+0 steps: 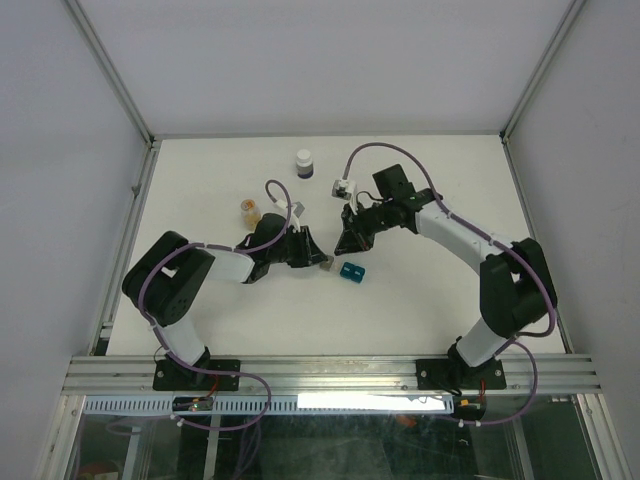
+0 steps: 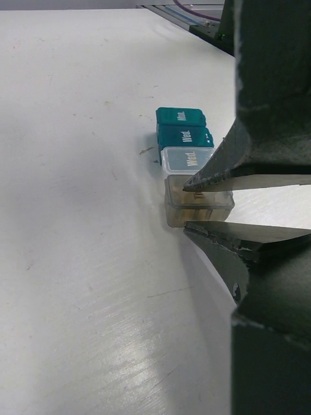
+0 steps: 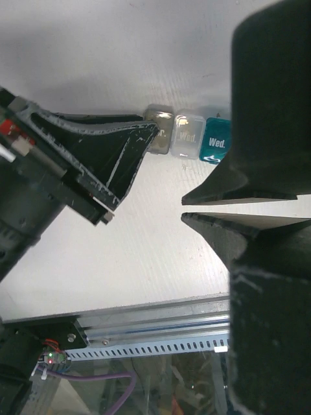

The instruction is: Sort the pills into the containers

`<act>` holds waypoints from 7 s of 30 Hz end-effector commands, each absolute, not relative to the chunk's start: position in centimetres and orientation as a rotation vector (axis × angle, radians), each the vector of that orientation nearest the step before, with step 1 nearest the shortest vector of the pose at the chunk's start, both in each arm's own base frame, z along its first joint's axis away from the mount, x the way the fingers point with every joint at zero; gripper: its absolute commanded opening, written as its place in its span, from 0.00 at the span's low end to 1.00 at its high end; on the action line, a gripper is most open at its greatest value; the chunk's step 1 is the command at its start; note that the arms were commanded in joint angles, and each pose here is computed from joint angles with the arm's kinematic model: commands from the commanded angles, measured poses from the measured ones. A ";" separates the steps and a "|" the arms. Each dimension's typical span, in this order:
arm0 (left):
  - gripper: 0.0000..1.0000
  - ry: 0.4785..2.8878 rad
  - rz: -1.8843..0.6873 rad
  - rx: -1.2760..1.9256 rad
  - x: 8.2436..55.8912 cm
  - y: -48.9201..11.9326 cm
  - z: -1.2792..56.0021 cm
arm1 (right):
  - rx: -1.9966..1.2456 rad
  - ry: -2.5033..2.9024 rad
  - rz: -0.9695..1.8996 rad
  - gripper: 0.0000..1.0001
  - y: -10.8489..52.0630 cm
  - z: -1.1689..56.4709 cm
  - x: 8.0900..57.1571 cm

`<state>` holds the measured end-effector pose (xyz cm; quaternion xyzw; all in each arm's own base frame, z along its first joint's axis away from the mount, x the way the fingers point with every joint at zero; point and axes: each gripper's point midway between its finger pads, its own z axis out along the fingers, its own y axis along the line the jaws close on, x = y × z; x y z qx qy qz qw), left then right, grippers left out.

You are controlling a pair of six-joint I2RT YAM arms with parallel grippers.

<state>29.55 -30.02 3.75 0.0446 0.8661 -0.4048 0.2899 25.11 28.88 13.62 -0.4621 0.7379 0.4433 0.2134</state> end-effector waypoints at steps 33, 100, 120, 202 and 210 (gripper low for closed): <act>0.25 2.220 -1.201 0.197 27.8 -31.2 7.4 | -1.457 1.967 0.472 0.10 28.9 8.8 27.4; 0.38 2.114 -1.225 0.323 27.5 -32.0 9.2 | -1.469 1.917 0.682 0.09 29.3 11.9 25.5; 0.36 2.150 -1.107 0.321 29.2 -31.6 8.2 | -1.481 1.958 0.578 0.09 28.8 10.1 26.5; 0.99 1.160 -1.059 0.374 19.5 -21.4 47.7 | -0.679 1.455 0.400 0.99 12.9 46.6 25.3; 0.99 1.188 -1.071 0.401 18.4 -21.2 49.5 | -0.424 1.440 0.466 0.99 11.3 50.9 23.0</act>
